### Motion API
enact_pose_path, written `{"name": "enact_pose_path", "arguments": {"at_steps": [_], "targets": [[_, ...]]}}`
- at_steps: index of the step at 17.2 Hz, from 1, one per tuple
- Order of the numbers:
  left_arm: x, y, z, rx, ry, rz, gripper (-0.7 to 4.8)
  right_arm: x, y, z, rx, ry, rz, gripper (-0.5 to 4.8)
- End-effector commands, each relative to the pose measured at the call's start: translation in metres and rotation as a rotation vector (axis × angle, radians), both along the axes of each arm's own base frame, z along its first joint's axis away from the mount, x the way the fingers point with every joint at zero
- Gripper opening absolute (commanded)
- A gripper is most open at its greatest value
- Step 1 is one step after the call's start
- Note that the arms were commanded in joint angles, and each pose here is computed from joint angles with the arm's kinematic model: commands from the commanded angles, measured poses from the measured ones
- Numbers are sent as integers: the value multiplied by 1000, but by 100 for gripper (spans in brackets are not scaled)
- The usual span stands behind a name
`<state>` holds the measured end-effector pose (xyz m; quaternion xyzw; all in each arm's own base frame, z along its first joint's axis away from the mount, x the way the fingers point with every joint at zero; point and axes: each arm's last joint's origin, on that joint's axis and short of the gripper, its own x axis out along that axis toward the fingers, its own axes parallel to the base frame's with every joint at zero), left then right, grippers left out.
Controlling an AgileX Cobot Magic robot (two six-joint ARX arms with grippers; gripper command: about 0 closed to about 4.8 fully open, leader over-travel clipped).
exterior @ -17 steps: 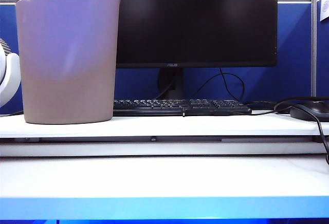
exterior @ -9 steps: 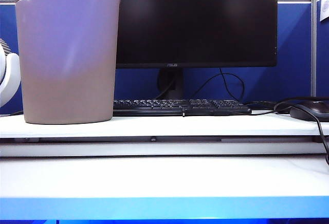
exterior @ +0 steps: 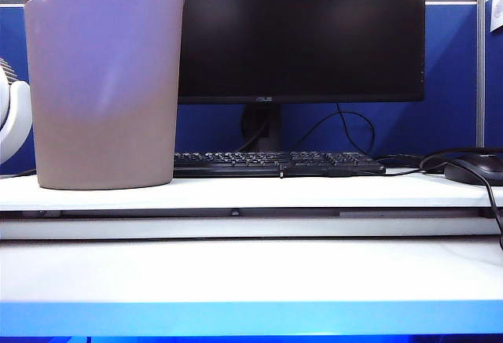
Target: Pick up all paper balls from the table and place them in the pink trash can.
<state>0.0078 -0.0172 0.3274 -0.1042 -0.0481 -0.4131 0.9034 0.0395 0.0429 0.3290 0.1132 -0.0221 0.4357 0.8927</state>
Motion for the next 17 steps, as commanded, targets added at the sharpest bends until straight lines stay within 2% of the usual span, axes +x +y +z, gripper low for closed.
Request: {"name": "enact_pose_path", "arguments": {"at_steps": [1, 3, 5, 8, 17], "targets": [[28, -10, -24, -64, -42, -4, -6, 23, 16, -28, 32, -109, -161, -2], [48, -16, -53, -103, 48, 32, -6, 36, 25, -54, -24, -150, -262, -2], [62, -20, -84, -90, 124, 75, -6, 45, 31, -75, -85, -181, -321, -2], [73, -24, -116, -108, 179, 91, -6, 52, 36, -88, -120, -167, -352, -2], [74, -24, -121, -101, 226, 79, -3, 50, 35, -87, -113, -171, -354, -2]]}}
